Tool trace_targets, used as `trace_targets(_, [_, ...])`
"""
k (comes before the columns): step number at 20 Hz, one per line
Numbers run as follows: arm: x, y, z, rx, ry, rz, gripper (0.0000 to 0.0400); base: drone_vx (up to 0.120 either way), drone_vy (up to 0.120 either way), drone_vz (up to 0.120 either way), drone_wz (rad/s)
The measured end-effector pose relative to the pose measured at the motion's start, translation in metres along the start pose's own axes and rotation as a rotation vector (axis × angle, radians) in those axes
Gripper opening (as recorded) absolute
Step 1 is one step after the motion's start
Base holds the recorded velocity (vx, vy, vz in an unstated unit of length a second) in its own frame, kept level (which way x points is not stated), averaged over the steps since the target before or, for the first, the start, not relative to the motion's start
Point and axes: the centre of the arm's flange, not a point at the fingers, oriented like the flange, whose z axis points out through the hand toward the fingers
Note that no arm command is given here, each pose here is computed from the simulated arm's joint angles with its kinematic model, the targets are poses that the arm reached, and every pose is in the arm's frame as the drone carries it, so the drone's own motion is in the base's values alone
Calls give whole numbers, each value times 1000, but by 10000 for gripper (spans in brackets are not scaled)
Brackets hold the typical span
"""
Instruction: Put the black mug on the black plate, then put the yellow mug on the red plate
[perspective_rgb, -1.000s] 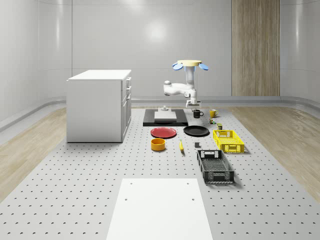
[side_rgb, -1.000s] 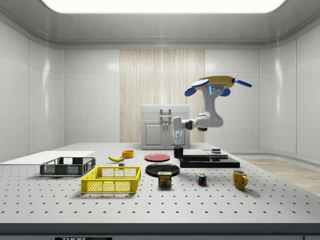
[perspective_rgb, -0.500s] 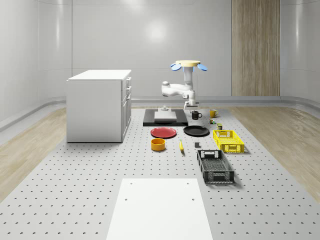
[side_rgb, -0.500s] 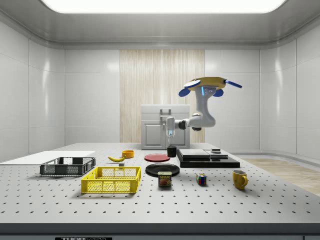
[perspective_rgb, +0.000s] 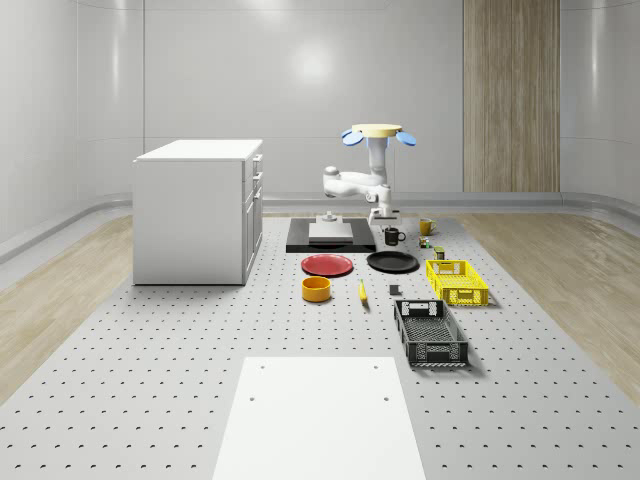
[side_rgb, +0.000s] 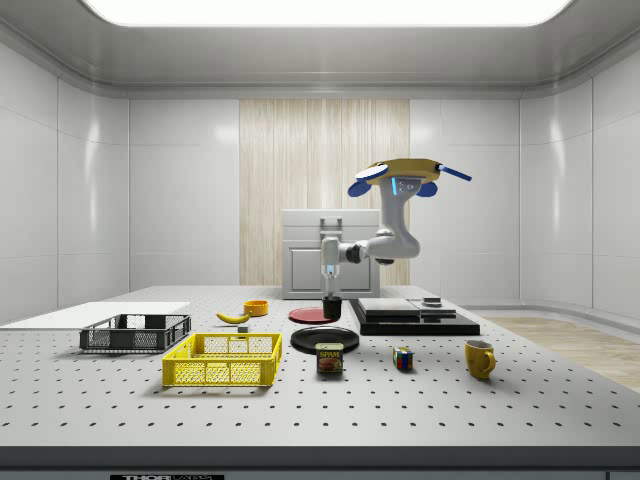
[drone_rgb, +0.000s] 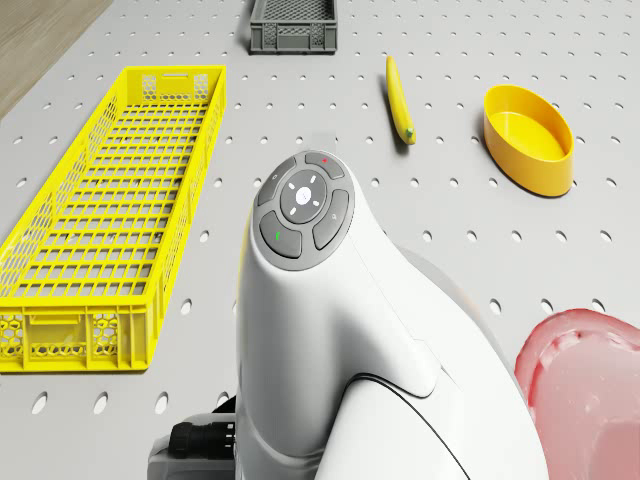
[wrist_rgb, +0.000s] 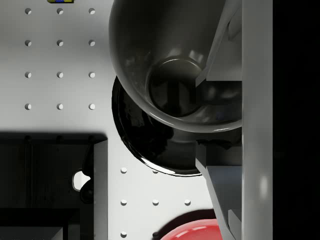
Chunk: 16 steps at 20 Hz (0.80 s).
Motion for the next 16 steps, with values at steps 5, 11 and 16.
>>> trace_targets(5, [0, 0, 0, 0, 0, 0, 100, 16, 0, -120, 0])
trace_targets(11, [0, 0, 0, 0, 0, 0, 100, 107, 0, -40, 0])
trace_targets(16, [0, 0, 7, 0, 0, 0, 100, 0, 0, 0, 0])
